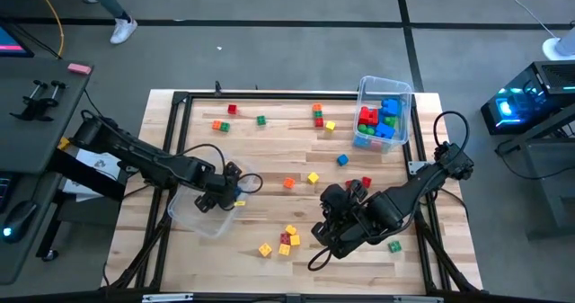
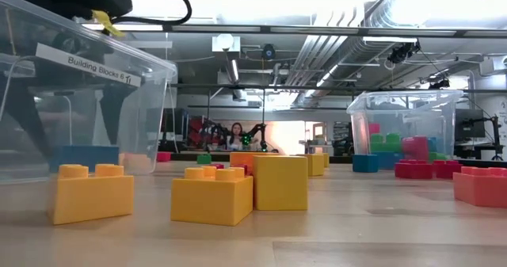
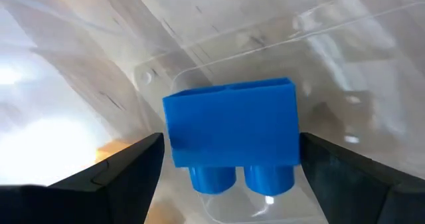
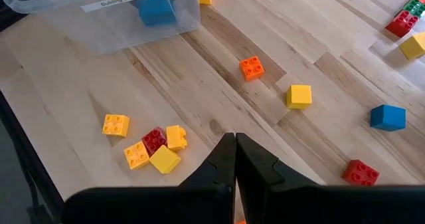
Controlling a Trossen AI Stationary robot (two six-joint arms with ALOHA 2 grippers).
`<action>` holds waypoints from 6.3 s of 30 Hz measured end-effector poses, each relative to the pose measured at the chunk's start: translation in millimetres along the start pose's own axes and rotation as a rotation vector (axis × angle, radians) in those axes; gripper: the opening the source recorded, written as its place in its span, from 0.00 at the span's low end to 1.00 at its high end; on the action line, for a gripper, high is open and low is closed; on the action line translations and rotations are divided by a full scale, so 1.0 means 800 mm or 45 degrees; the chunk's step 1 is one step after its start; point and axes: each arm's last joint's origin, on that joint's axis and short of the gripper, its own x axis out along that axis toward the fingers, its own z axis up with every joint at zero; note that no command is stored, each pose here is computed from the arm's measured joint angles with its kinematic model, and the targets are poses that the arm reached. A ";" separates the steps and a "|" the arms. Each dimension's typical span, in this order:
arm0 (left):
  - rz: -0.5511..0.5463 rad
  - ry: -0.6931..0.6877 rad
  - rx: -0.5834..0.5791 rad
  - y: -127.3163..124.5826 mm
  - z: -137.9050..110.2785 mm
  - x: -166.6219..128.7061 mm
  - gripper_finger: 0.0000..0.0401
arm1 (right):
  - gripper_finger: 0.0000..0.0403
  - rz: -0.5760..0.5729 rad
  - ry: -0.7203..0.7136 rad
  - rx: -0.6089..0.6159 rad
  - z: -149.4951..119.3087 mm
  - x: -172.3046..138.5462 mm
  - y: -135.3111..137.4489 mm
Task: Sort blocks by size
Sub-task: Put the large blue game piece into the right transparent bin, then adjust the left transparent bin
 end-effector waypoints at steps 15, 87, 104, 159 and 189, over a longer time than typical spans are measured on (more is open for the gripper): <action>0.187 0.025 -0.214 0.013 0.005 0.045 0.84 | 0.00 0.011 -0.011 0.019 0.003 0.002 0.001; 0.775 -1.660 -1.328 0.453 0.183 0.029 0.45 | 0.00 -0.168 -0.992 -0.043 0.108 -0.143 -0.020; 0.344 -1.143 -1.042 0.446 0.101 -0.090 0.53 | 0.00 -0.129 -0.957 -0.056 0.106 -0.143 -0.019; 0.539 -1.712 -1.569 0.070 -0.079 -0.244 0.00 | 0.00 0.406 -0.232 -0.134 0.115 0.273 -0.085; 0.685 -1.946 -1.381 0.052 -0.097 -0.280 0.00 | 0.00 0.483 -0.317 -0.530 0.211 0.337 0.009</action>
